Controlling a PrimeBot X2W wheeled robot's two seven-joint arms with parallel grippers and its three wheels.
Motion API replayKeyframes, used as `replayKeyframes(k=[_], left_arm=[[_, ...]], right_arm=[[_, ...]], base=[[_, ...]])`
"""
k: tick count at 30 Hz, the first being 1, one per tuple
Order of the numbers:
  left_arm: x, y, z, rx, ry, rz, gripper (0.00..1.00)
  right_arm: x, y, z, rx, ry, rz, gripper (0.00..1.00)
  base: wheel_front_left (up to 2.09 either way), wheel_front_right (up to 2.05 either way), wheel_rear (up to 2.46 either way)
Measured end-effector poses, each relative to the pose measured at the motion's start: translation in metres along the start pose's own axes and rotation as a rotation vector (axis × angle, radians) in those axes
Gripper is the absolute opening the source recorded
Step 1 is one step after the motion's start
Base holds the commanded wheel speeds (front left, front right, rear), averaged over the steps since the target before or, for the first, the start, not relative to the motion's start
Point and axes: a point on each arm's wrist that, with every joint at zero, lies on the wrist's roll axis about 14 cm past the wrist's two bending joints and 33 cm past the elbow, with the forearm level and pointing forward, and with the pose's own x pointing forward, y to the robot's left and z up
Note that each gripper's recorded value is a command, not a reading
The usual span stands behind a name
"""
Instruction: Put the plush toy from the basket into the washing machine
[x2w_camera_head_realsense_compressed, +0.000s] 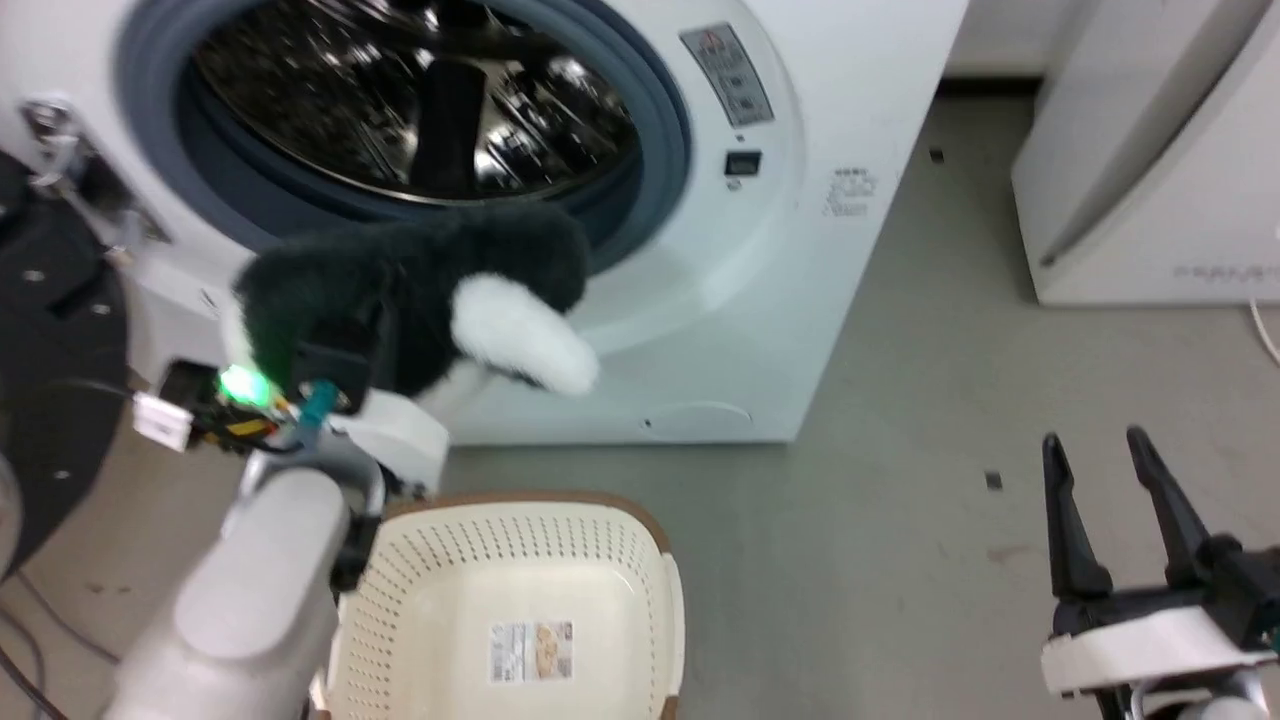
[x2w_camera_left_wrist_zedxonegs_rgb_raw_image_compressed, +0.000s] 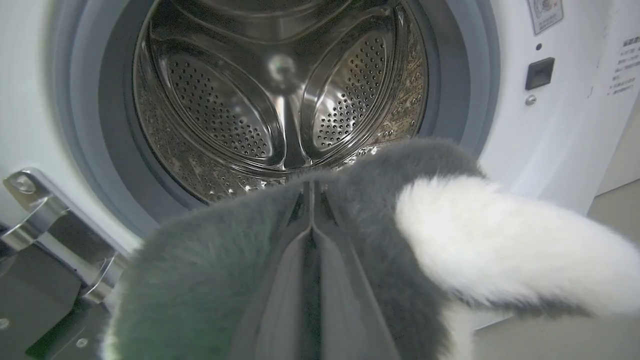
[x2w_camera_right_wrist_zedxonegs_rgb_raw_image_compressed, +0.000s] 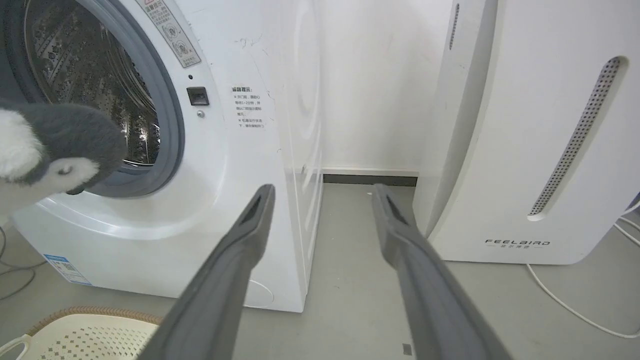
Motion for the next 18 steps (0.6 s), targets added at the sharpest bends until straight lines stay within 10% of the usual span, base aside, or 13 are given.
replayKeyframes(k=[18], left_arm=[[0.116,0.009,-0.021,0.008,-0.039,0.002,0.00]], right_arm=[[0.024,-0.033,-0.039,-0.010,0.087,-0.092,1.00]], base=[[0.00,0.00,0.00]])
